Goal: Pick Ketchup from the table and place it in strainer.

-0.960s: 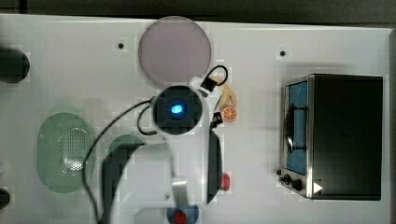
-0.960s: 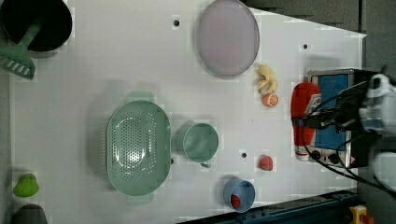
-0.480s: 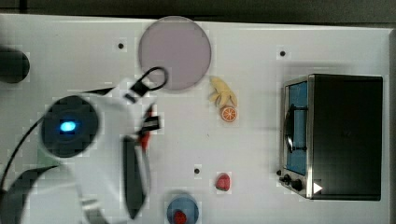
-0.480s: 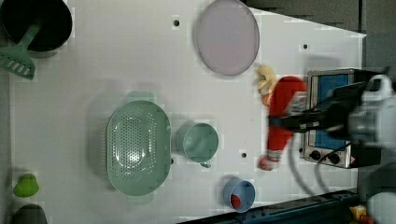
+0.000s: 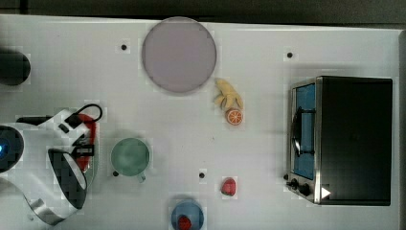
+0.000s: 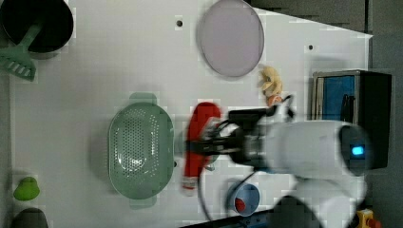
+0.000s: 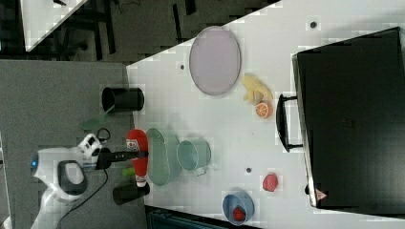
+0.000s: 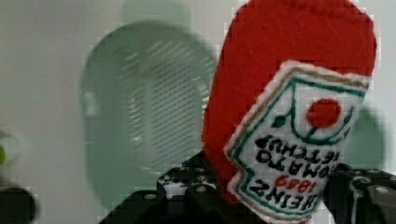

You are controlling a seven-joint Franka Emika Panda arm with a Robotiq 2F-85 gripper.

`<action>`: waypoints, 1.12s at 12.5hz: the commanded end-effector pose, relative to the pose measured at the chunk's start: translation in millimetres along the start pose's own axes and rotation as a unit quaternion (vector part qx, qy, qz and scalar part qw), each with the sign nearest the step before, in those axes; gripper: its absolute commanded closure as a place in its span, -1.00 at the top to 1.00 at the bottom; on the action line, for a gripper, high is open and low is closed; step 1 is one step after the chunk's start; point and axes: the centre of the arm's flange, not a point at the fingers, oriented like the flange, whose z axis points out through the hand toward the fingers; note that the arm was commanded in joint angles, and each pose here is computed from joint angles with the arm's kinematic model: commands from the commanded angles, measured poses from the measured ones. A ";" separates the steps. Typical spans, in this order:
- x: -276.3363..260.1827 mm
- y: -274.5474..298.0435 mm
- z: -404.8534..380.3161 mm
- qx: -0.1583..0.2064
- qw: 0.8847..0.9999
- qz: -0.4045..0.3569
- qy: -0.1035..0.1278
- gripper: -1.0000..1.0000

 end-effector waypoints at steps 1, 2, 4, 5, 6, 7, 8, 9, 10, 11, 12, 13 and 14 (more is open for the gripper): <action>4.0 -22.2 22.1 0.044 0.993 0.106 0.012 0.22; 2.1 -30.5 40.1 0.057 0.993 0.108 0.006 0.22; 4.1 -37.2 72.8 0.075 0.991 0.113 0.000 0.31; 6.0 -38.2 86.5 0.083 0.990 0.111 0.001 0.52; 7.8 -36.3 99.6 0.086 0.990 0.109 0.000 0.73; 10.4 -33.8 107.0 0.088 0.990 0.110 -0.001 0.95; 12.8 -31.3 105.7 0.088 0.990 0.113 0.002 1.00; 17.2 -28.8 95.3 0.089 0.987 0.131 0.010 1.00; 20.5 -25.4 79.7 0.087 0.983 0.158 0.020 1.00; 24.6 -20.8 58.2 0.085 0.979 0.181 0.036 1.00; 28.6 -14.9 32.8 0.083 0.976 0.193 0.057 1.00; 32.2 -4.9 5.8 0.074 0.974 0.199 0.078 1.00; 37.1 7.2 -24.4 0.067 0.971 0.208 0.101 1.00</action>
